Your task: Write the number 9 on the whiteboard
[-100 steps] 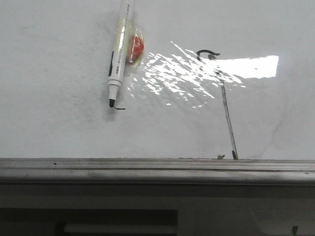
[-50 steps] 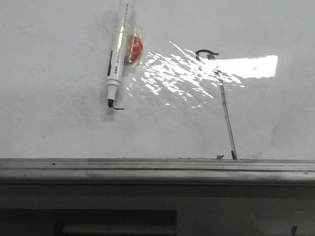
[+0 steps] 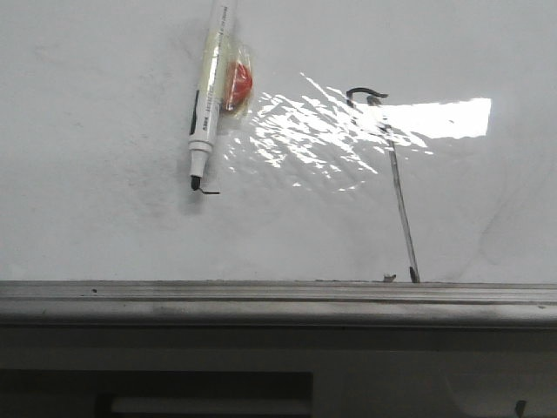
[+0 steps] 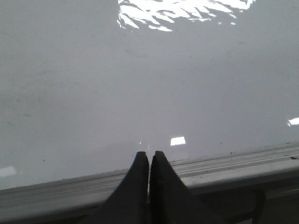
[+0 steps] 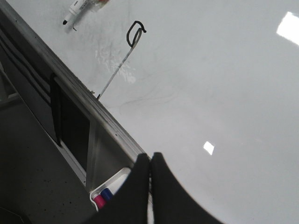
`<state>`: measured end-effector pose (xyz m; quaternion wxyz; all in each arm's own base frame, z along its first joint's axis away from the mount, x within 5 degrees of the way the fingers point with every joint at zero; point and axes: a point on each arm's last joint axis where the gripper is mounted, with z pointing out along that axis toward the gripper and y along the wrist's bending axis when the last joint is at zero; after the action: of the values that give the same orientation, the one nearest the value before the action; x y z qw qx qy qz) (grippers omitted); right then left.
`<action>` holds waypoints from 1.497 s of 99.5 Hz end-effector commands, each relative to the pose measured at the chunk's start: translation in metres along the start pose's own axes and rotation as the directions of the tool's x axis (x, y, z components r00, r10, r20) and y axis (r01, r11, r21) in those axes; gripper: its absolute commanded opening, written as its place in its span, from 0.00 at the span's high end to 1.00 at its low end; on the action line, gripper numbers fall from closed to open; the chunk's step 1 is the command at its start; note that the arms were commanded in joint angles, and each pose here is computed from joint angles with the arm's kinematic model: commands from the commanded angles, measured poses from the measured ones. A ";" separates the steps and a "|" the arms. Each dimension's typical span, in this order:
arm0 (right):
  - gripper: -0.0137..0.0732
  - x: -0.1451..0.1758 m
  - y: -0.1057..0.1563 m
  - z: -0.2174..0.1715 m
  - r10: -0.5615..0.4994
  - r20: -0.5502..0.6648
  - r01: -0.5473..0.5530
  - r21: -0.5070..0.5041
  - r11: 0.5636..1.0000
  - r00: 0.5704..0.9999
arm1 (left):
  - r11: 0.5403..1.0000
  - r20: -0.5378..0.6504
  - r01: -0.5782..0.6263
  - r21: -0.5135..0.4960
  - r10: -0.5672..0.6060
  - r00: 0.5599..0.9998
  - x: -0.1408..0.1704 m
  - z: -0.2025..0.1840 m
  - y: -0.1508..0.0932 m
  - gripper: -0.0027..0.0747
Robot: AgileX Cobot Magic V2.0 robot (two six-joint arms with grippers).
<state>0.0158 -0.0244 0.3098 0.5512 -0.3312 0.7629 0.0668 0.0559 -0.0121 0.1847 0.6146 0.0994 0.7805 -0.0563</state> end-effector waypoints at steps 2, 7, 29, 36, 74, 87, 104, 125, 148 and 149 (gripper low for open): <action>0.91 -0.011 -0.004 -0.003 -0.014 0.063 0.012 0.035 0.999 0.998 | 1.000 0.071 0.011 -0.007 -0.011 0.997 -0.001 -0.001 0.000 0.99; 0.91 -0.011 -0.004 -0.003 -0.014 0.063 0.012 0.035 0.999 0.998 | 1.000 0.082 0.011 -0.007 -0.011 0.997 -0.001 -0.001 0.000 0.99; 0.91 -0.011 -0.004 -0.003 -0.014 0.063 0.012 0.035 0.999 0.998 | 1.000 0.089 0.011 -0.007 -0.011 0.996 -0.002 -0.002 0.000 0.99; 0.91 -0.011 -0.004 -0.003 -0.014 0.063 0.012 0.035 0.999 0.998 | 1.000 0.089 0.011 -0.007 -0.011 0.996 -0.002 -0.002 0.000 0.99; 0.91 -0.011 -0.004 -0.003 -0.014 0.063 0.012 0.035 0.999 0.998 | 1.000 0.089 0.011 -0.007 -0.011 0.996 -0.002 -0.002 0.000 0.99; 0.91 -0.009 -0.004 -0.004 -0.013 0.066 0.010 0.040 0.999 0.998 | 1.000 0.089 0.011 -0.007 -0.011 0.996 -0.002 -0.002 0.000 0.99; 0.91 -0.007 -0.001 0.012 -0.074 0.121 0.051 0.184 0.982 0.990 | 1.000 0.089 0.011 -0.007 -0.011 0.996 -0.002 -0.002 0.000 0.99; 0.91 -0.008 0.019 0.042 0.042 0.437 -0.149 0.213 0.966 0.898 | 1.000 0.089 0.011 -0.007 -0.011 0.996 -0.002 -0.002 0.000 0.99; 0.91 0.057 0.028 0.089 0.101 0.457 -0.276 0.335 0.901 0.884 | 1.000 0.089 0.011 -0.007 -0.011 0.996 -0.002 -0.002 0.000 0.99; 0.91 0.061 0.029 0.091 0.107 0.444 -0.278 0.342 0.898 0.890 | 1.000 0.089 0.011 -0.007 -0.011 0.996 -0.002 -0.002 0.000 0.99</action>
<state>0.0581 0.0152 0.2215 0.7177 -0.1336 0.6818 0.0475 0.0530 -0.0114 0.1861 0.6270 0.0979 0.7707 -0.0574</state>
